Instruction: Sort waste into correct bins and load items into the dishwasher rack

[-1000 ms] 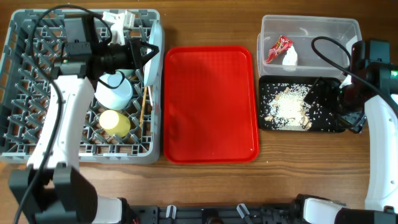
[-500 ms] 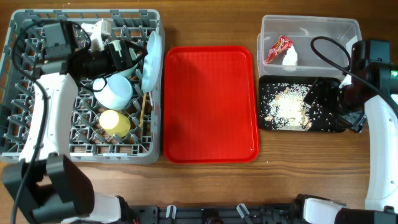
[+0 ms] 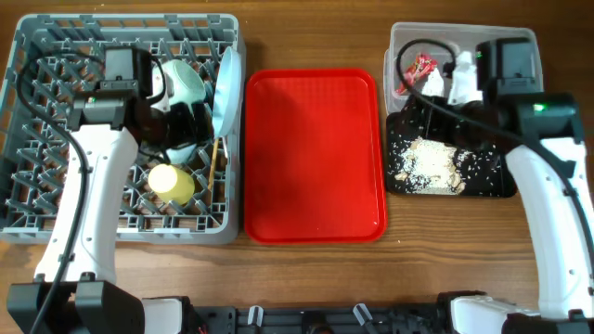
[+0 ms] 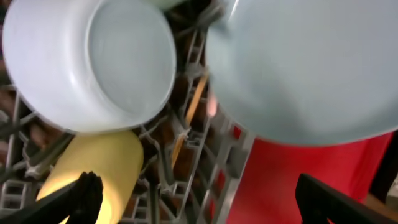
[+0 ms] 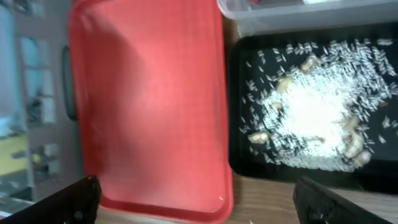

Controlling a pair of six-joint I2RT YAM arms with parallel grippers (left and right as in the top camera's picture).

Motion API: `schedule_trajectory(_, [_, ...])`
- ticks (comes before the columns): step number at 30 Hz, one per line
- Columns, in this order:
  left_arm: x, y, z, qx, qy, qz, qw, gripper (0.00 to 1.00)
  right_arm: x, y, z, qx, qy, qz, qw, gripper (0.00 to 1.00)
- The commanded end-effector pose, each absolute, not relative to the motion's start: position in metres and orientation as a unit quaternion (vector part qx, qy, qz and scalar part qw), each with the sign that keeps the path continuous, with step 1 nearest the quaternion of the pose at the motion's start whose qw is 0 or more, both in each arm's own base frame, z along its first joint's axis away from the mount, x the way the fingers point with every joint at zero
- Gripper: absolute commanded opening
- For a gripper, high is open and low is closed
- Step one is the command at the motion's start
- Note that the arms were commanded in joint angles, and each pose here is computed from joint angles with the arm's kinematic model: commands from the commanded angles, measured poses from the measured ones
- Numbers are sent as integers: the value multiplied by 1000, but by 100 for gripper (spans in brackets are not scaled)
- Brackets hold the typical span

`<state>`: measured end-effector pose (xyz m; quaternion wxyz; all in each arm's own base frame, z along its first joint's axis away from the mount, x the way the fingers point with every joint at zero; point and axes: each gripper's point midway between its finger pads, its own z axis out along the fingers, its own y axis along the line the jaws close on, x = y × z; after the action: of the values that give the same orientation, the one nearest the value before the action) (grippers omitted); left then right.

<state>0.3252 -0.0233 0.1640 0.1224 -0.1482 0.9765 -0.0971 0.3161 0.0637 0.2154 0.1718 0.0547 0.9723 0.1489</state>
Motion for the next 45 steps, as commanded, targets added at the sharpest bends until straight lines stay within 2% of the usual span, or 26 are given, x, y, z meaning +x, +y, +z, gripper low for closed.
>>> schedule_trajectory(1, [303,-18,161,-168,980,-74,82,100,310,51,195,56,984,102,131,100])
schedule_trajectory(5, [280,-23,154,-146,986,-69,47,100,302,48,196,67,983,99,139,100])
schedule_trajectory(8, [269,-26,157,-138,985,-74,75,100,292,47,203,69,976,102,179,100])
schedule_trajectory(10, [266,-29,163,-129,982,-81,115,100,284,46,208,64,967,108,222,100])
schedule_trajectory(15, [241,-48,202,-65,949,-116,287,100,254,43,236,48,923,123,361,100])
schedule_trajectory(18, [223,-50,225,-48,920,-134,366,100,233,25,257,63,898,88,426,100])
schedule_trajectory(22, [207,-48,248,-43,896,-144,418,100,221,22,272,64,882,88,459,100])
schedule_trajectory(29, [184,-45,238,-45,906,-140,397,100,222,22,271,64,883,87,456,100])
schedule_trajectory(45, [181,-45,235,-45,909,-139,390,100,220,13,269,73,882,60,462,100])
